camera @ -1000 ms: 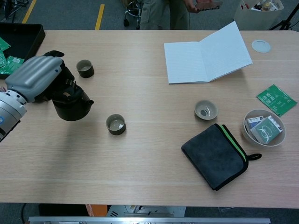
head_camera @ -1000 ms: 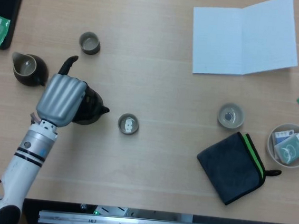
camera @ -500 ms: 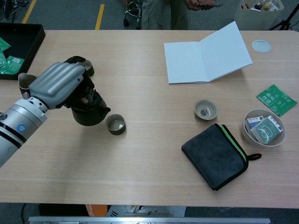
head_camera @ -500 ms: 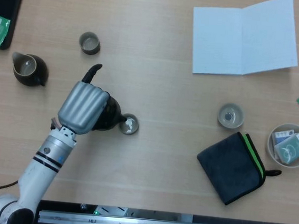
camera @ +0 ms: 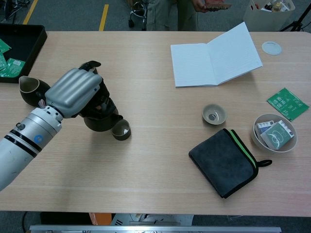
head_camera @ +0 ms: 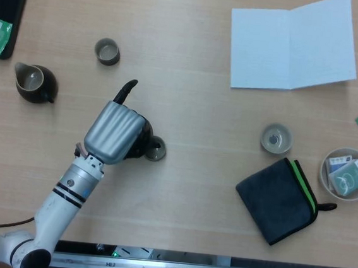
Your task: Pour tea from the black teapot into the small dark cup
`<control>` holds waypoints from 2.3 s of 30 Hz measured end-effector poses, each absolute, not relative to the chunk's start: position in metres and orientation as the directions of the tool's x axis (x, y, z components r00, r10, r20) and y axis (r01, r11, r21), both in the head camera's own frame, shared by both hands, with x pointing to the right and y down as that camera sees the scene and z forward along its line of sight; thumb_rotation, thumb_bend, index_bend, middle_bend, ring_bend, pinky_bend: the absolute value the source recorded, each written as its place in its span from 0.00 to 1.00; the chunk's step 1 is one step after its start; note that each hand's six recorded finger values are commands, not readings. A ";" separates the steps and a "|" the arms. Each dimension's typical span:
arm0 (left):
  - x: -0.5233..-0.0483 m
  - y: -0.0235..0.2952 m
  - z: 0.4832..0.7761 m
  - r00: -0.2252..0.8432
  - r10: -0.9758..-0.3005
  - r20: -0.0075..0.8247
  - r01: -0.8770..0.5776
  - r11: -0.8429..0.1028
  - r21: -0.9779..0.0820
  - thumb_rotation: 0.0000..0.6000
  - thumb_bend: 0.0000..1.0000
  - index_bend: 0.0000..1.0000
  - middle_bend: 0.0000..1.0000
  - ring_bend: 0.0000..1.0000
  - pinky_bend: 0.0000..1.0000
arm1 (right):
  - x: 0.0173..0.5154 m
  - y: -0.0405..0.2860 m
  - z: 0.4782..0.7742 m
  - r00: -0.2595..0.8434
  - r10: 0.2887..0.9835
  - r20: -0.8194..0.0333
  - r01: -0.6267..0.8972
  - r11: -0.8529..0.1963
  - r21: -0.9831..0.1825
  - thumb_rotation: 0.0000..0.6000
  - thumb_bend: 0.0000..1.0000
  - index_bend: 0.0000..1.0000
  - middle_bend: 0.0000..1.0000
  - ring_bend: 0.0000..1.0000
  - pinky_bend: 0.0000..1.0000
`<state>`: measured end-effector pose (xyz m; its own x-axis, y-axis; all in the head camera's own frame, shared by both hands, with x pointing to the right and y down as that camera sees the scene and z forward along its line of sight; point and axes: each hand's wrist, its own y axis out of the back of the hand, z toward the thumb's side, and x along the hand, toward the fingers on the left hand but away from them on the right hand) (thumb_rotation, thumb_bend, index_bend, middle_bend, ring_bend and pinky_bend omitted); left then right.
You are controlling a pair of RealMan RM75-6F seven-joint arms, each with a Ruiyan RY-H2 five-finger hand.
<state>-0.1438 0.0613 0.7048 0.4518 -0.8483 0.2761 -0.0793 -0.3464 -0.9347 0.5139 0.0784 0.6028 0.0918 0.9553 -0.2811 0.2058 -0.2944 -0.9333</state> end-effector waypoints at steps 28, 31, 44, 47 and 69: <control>-0.139 0.069 0.712 0.466 -0.841 0.275 -0.046 -0.333 -0.942 1.00 0.34 0.96 0.99 0.79 0.10 | 0.519 0.081 0.604 0.080 0.956 -0.281 0.209 -0.292 -0.933 1.00 0.01 0.32 0.37 0.25 0.18; -0.138 0.069 0.712 0.469 -0.841 0.268 -0.036 -0.322 -0.946 1.00 0.34 0.96 0.99 0.79 0.10 | 0.519 0.081 0.604 0.078 0.956 -0.282 0.209 -0.293 -0.933 1.00 0.01 0.32 0.37 0.25 0.18; -0.138 0.071 0.714 0.477 -0.846 0.238 -0.002 -0.271 -0.962 1.00 0.34 0.96 0.99 0.79 0.10 | 0.519 0.081 0.605 0.080 0.956 -0.283 0.211 -0.294 -0.932 1.00 0.01 0.32 0.37 0.25 0.18; -0.137 0.072 0.715 0.481 -0.847 0.228 0.011 -0.254 -0.967 1.00 0.34 0.96 0.99 0.79 0.10 | 0.519 0.081 0.606 0.080 0.955 -0.285 0.211 -0.295 -0.932 1.00 0.01 0.32 0.37 0.25 0.18; -0.133 0.082 0.716 0.512 -0.842 0.170 0.070 -0.157 -0.985 1.00 0.34 0.96 0.99 0.79 0.10 | 0.520 0.082 0.605 0.079 0.956 -0.281 0.215 -0.292 -0.932 1.00 0.01 0.32 0.37 0.25 0.18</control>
